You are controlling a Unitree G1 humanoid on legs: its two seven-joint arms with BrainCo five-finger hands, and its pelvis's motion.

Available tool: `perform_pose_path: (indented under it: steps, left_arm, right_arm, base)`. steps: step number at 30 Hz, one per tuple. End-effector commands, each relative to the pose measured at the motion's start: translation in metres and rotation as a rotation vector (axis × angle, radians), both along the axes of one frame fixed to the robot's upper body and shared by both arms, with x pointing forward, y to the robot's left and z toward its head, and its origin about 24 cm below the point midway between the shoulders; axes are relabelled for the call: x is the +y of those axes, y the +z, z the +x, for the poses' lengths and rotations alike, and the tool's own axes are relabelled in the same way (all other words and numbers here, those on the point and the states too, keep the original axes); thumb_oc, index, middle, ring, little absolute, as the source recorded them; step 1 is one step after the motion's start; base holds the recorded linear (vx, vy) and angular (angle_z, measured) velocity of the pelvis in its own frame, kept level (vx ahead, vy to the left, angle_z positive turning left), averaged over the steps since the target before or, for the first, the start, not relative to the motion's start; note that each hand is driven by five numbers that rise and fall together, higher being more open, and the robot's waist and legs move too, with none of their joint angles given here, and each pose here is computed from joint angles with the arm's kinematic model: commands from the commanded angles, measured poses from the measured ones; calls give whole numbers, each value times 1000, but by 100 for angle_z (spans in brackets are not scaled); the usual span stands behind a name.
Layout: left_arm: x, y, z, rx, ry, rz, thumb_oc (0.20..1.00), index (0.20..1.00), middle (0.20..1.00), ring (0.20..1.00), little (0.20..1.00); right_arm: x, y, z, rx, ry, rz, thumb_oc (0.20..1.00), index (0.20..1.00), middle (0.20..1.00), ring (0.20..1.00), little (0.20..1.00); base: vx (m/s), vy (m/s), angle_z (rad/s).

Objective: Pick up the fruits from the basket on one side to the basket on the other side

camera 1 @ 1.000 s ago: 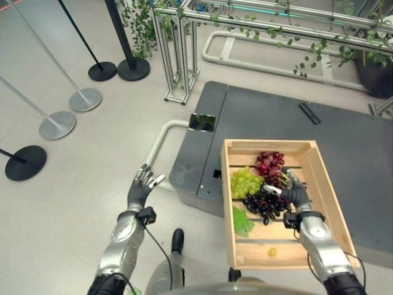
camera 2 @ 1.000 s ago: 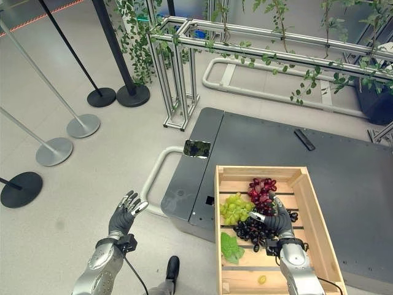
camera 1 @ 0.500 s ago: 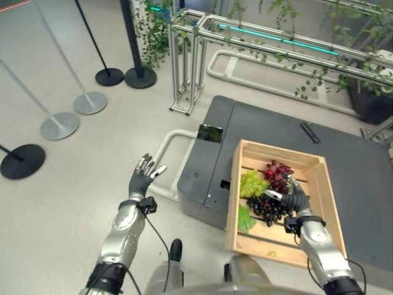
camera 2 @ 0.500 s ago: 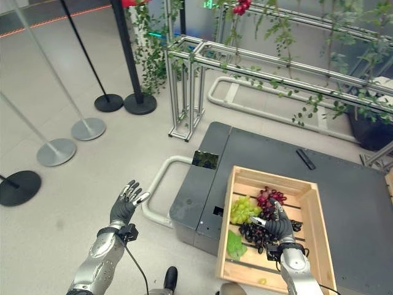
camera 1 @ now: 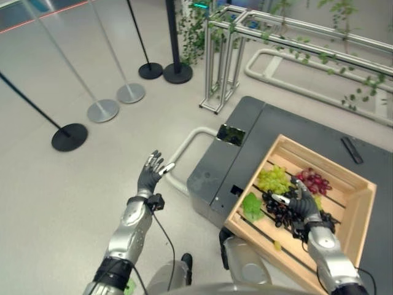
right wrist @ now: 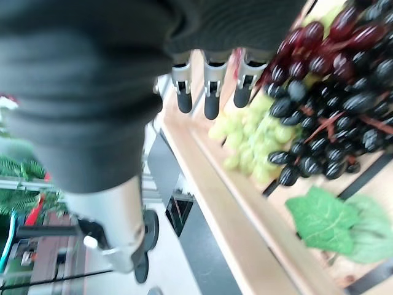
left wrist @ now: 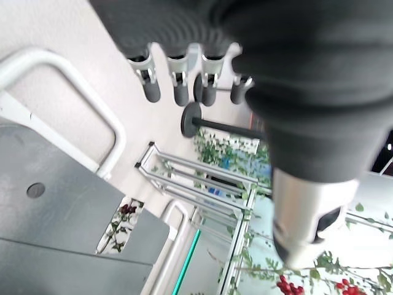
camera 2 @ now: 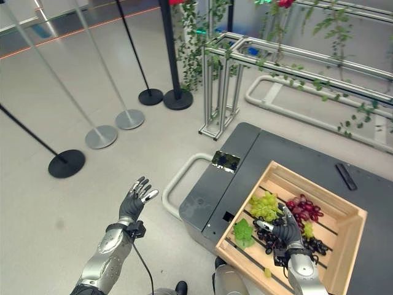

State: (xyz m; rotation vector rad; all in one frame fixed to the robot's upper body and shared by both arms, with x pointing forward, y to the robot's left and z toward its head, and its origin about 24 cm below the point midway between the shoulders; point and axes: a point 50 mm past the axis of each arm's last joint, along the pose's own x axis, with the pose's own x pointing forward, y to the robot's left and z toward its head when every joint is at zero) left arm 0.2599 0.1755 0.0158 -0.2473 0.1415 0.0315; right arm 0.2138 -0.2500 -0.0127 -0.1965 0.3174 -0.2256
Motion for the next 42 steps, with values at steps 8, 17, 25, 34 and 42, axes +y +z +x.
perform_pose_path:
  steps: [8,17,25,34,42]
  left_arm:
    - [-9,21,5,-119,-28,-35,1000,1000,1000,1000,1000]
    - [-8,21,6,-114,-27,-17,1000,1000,1000,1000,1000]
    - [0,19,4,-105,-7,29,1000,1000,1000,1000,1000]
    - [8,19,1,-94,-2,50,1000,1000,1000,1000,1000]
    - [13,22,0,-105,39,24,1000,1000,1000,1000,1000]
  right_arm:
    - [-14,47,27,-200,19,-64,1000,1000,1000,1000,1000]
    - [-6,35,25,-159,18,-36,1000,1000,1000,1000,1000]
    - [6,23,20,-125,23,-5,1000,1000,1000,1000,1000]
    - [10,18,19,-115,22,4,1000,1000,1000,1000,1000]
    - [8,26,23,-135,19,-21,1000,1000,1000,1000,1000]
  base:
    - [72,-105,18]
    - [-73,68,-8]
    - [-139,142,-32]
    - [-221,8,-45]
    - [-90,-127,-50]
